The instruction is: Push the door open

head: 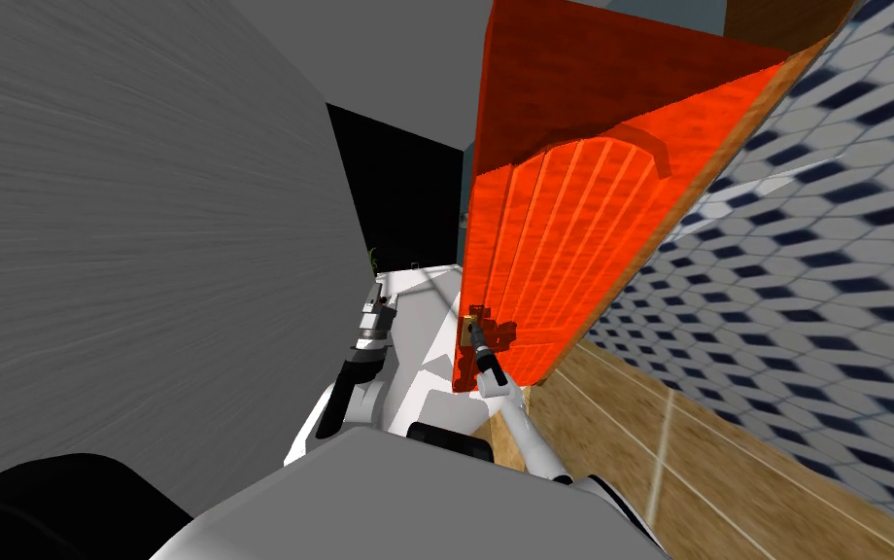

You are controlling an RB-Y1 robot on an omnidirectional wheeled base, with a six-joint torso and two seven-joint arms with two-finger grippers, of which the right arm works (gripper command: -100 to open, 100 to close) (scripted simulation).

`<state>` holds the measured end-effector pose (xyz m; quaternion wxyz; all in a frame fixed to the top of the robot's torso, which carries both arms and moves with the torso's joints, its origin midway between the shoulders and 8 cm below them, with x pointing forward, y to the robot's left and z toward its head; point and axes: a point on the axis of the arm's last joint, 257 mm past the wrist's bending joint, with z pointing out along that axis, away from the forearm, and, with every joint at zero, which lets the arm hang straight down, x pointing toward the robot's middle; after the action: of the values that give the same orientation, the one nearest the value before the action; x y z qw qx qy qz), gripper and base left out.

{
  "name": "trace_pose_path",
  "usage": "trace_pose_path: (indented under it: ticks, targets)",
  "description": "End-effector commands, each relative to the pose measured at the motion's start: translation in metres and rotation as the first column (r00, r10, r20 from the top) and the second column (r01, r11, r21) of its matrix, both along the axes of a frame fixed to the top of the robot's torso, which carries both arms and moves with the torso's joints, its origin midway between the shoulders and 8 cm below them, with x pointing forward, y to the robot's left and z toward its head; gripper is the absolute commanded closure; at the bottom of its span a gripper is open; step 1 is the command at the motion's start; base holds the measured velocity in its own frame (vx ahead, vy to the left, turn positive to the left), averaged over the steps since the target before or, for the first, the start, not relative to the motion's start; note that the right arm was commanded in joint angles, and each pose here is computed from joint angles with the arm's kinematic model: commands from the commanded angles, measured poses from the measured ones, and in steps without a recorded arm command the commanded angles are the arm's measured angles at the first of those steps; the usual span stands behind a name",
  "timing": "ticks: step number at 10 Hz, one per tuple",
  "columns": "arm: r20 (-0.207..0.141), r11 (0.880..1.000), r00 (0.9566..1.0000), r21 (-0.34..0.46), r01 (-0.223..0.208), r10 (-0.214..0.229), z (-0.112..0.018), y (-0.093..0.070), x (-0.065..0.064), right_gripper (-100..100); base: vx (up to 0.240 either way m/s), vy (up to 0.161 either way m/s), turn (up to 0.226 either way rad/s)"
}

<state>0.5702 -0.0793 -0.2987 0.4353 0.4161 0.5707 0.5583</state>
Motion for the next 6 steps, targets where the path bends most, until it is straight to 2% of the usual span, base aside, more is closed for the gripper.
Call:
trace_pose_path:
  ticks: [1,3,6]
  targets:
    - [0.003,1.0,1.0,0.002,0.001,-0.001,0.001,0.0,0.001,100,0.0,0.0,0.0]
    - [0.001,1.0,1.0,-0.011,0.009,-0.009,-0.001,-0.008,0.004,100,0.117,0.02,-0.103]
    - [0.004,0.999,0.9997,-0.025,0.023,-0.023,-0.001,-0.019,0.009,100,0.193,0.024,-0.157]
